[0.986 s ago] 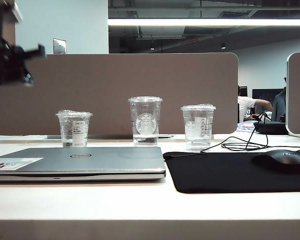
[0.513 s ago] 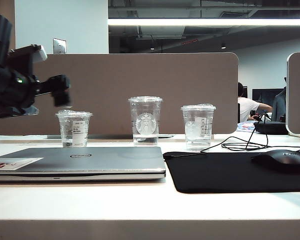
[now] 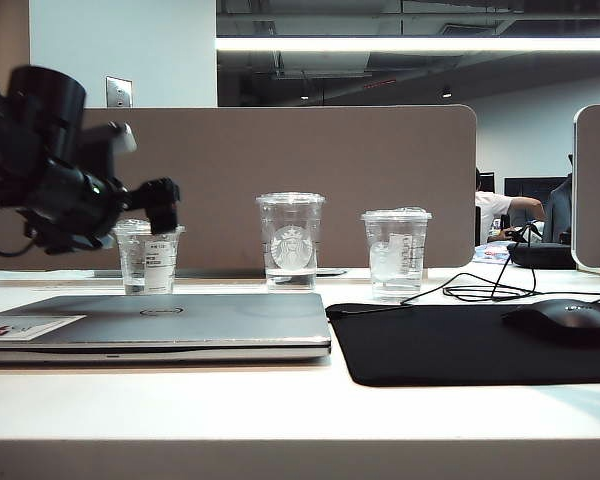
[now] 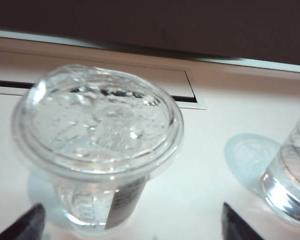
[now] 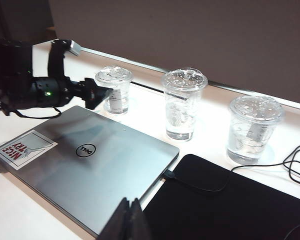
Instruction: Pick up the coffee cup on the left and place it on the left side of the laptop.
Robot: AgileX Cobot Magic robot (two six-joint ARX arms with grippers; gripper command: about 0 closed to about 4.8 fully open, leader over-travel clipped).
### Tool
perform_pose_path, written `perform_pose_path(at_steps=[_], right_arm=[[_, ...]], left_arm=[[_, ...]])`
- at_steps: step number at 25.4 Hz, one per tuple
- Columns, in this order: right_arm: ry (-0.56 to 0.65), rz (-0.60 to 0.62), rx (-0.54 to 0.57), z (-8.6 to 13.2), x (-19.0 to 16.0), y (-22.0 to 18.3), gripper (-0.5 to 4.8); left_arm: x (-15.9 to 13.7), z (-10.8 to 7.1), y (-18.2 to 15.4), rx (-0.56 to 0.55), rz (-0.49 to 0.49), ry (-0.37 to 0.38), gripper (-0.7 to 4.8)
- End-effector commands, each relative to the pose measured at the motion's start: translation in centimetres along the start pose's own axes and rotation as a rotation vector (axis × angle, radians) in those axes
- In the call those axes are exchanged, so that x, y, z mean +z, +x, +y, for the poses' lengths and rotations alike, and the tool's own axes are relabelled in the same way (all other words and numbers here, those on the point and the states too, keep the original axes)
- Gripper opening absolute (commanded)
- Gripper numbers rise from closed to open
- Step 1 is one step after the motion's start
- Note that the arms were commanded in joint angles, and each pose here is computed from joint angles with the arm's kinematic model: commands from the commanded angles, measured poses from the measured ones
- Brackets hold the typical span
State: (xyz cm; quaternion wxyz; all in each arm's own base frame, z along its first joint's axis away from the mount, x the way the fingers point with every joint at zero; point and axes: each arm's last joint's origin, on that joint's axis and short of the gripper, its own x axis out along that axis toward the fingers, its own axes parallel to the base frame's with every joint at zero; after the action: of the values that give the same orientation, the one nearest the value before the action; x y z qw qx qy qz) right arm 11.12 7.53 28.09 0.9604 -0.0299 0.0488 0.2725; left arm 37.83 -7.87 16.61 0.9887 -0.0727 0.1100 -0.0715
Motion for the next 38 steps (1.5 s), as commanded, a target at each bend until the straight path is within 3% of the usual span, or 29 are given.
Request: perform_pose_path(at_steps=[1,4,13,38], right_arm=[[-0.001,-0.024,-0.003,0.0,0.4,-0.1,-0.03],[0.000,-0.024,-0.003,0.0,0.4,-0.1,-0.03],[0.000,-0.024,-0.003,0.0,0.4,-0.1,-0.03],[0.000,-0.019,-0.002,0.0,0.4,-0.1,-0.03]], left_arm=[[-0.7,0.2,1.5,0.022,0.007,0.001,4.79],[-1.4,0.4,2.6,0.072,0.012,0.003,4.79],[-1.8,0.3,6.3,0.073,-0.007,0.005,4.79],[-2.5,0.4,10.0,0.084,-0.062,-0.004,4.79]])
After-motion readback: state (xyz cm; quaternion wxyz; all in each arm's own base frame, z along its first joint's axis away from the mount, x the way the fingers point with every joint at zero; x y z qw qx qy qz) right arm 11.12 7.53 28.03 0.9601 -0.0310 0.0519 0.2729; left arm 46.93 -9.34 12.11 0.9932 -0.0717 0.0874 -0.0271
